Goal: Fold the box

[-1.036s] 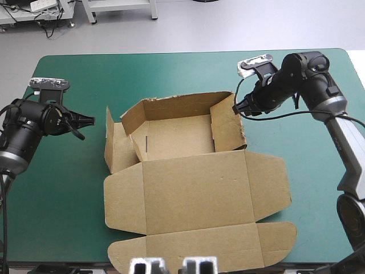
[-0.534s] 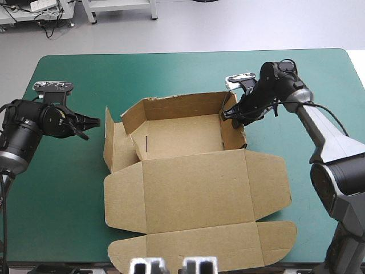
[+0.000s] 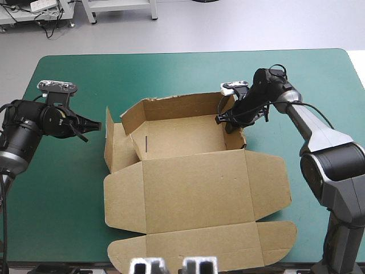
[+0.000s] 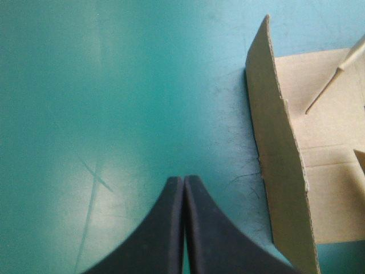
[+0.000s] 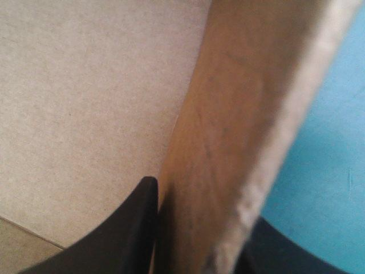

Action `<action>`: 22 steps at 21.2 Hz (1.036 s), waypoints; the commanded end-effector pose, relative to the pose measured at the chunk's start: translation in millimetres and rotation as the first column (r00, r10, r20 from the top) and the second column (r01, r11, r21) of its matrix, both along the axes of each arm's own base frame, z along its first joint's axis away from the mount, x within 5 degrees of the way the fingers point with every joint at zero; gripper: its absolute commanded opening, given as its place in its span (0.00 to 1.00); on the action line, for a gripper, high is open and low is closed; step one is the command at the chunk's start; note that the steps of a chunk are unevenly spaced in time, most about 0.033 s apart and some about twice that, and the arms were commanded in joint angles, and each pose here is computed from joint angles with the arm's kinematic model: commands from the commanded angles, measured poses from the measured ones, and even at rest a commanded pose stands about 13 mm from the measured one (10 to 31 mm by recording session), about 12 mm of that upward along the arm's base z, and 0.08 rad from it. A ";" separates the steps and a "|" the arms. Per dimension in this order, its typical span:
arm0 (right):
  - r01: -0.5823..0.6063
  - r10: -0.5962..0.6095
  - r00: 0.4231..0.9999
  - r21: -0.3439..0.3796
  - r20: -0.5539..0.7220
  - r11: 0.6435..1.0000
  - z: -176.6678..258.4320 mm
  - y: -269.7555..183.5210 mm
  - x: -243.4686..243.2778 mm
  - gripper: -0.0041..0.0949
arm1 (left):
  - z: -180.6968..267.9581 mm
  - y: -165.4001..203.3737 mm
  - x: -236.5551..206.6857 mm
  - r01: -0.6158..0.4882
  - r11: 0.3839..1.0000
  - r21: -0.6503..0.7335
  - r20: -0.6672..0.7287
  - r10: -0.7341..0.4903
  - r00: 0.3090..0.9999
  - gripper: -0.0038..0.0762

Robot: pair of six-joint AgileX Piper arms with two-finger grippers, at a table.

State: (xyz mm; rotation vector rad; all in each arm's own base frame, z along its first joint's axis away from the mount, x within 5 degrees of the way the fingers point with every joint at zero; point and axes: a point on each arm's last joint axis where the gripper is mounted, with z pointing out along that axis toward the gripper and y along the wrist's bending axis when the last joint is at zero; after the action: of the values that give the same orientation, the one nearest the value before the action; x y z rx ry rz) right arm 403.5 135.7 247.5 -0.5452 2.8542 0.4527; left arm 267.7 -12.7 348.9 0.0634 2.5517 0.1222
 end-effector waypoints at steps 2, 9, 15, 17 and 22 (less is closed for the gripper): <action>-0.016 0.012 0.998 0.068 0.061 0.998 18.8 4.8 0.9 0.01 | 17.4 -0.4 -2.4 0.081 0.995 0.050 0.080 -0.085 0.993 0.04; -0.028 -0.013 0.976 0.183 0.218 0.983 93.5 2.0 -17.6 0.02 | 21.4 23.3 20.7 -0.011 0.998 0.060 0.218 -0.002 0.976 0.04; -0.025 -0.094 0.890 0.254 0.446 0.967 197.7 -37.3 -62.0 0.02 | 56.5 106.9 28.0 -0.188 0.949 -0.255 0.322 0.266 0.909 0.04; -0.020 -0.117 0.862 0.265 0.493 0.964 217.9 -47.6 -74.4 0.02 | 60.5 124.1 29.8 -0.192 0.887 -0.421 0.340 0.350 0.873 0.04; -0.045 -0.198 0.787 0.374 0.585 0.926 266.4 -69.8 -106.5 0.02 | 56.5 139.4 38.1 0.004 0.744 -0.669 0.356 0.316 0.879 0.04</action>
State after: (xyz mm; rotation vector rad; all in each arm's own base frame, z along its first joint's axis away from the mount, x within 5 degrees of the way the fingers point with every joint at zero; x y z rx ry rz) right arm 328.5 72.3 467.3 -0.4290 2.2768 0.5395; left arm 306.2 132.5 380.6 -0.4828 2.1395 -0.4449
